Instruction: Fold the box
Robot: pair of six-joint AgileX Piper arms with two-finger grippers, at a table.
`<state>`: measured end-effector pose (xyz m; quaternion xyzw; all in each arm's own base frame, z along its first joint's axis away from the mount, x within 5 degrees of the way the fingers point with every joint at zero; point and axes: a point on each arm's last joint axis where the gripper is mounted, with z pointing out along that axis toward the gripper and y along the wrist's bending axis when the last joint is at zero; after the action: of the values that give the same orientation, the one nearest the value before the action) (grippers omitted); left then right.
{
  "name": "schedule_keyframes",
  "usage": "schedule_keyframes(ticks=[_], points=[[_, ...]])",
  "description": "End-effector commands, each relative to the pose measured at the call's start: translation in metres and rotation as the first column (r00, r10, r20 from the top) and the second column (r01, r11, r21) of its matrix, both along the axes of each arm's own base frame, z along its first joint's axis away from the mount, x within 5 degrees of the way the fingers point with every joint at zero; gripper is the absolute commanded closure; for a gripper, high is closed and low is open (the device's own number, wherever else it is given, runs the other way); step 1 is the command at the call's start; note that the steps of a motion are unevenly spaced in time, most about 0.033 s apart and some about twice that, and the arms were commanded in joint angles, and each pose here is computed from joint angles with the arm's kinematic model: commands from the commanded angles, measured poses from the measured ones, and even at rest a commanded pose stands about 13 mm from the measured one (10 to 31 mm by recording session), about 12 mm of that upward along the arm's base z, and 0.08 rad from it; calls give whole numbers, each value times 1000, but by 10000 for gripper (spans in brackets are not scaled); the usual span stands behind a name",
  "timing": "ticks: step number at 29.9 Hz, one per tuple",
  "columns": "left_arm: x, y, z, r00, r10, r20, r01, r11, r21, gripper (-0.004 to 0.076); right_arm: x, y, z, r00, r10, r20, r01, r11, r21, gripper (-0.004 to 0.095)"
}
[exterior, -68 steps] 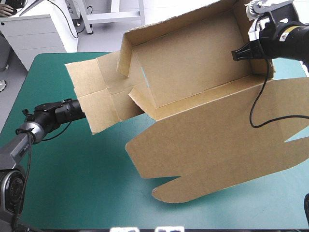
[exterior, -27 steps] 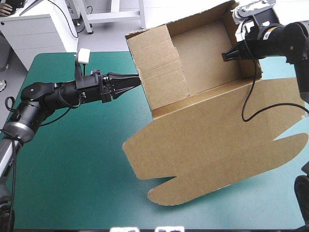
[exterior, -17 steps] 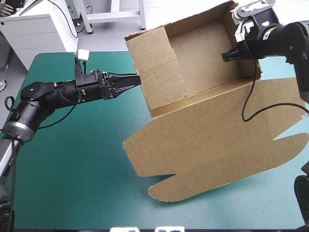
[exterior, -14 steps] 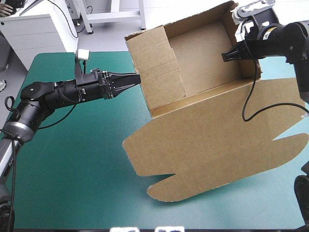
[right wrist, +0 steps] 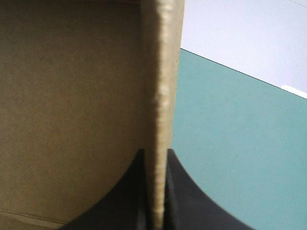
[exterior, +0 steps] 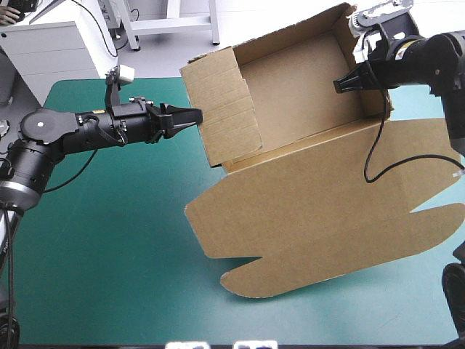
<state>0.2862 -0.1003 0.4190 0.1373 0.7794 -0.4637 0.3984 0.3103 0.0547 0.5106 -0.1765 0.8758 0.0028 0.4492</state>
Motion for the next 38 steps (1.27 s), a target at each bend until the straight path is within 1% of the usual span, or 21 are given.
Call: schedule_keyframes(ticks=[1, 4, 9, 11, 16, 21, 24, 27, 29, 35, 38], points=[[-8, 2, 28, 997, 67, 34, -64, 995, -71, 360, -19, -1, 18, 999, 10, 53, -13, 999, 44, 924], [-10, -6, 32, 997, 62, 41, -58, 995, -82, 360, -19, 2, 18, 998, 19, 53, -21, 999, 42, 924], [-17, -30, 42, 994, 45, 103, -36, 996, -85, 360, -19, 10, 18, 997, 42, 58, -44, 998, 36, 924], [-18, -37, 45, 990, 65, 124, -57, 996, -71, 360, -17, 12, 16, 998, 46, 52, -47, 998, 28, 924], [-20, -41, 43, 992, 120, 44, -120, 993, 6, 362, -13, 14, 13, 998, 41, 37, -42, 999, 33, 924], [-19, -38, 45, 985, 171, -8, -171, 985, -2, 370, -14, 21, 12, 998, 52, 35, -54, 998, 37, 924], [-17, -35, 42, 976, 212, -50, -211, 977, 23, 379, -17, 28, 12, 998, 47, 38, -48, 999, 19, 924], [-15, -31, 39, 966, 255, -48, -251, 964, 89, 407, -19, 40, 13, 997, 51, 55, -51, 999, 7, 924], [-14, -28, 37, 956, 288, -49, -280, 953, 119, 430, -22, 49, 14, 996, 55, 68, -57, 998, 23, 924], [-2, -28, 26, 947, 315, -59, -302, 939, 166, 444, -22, 73, 9, 995, 92, 46, -95, 993, 74, 924], [9, -35, 12, 948, 304, -96, -281, 938, 203, 444, -20, 88, 3, 991, 131, 33, -133, 989, 69, 924]])
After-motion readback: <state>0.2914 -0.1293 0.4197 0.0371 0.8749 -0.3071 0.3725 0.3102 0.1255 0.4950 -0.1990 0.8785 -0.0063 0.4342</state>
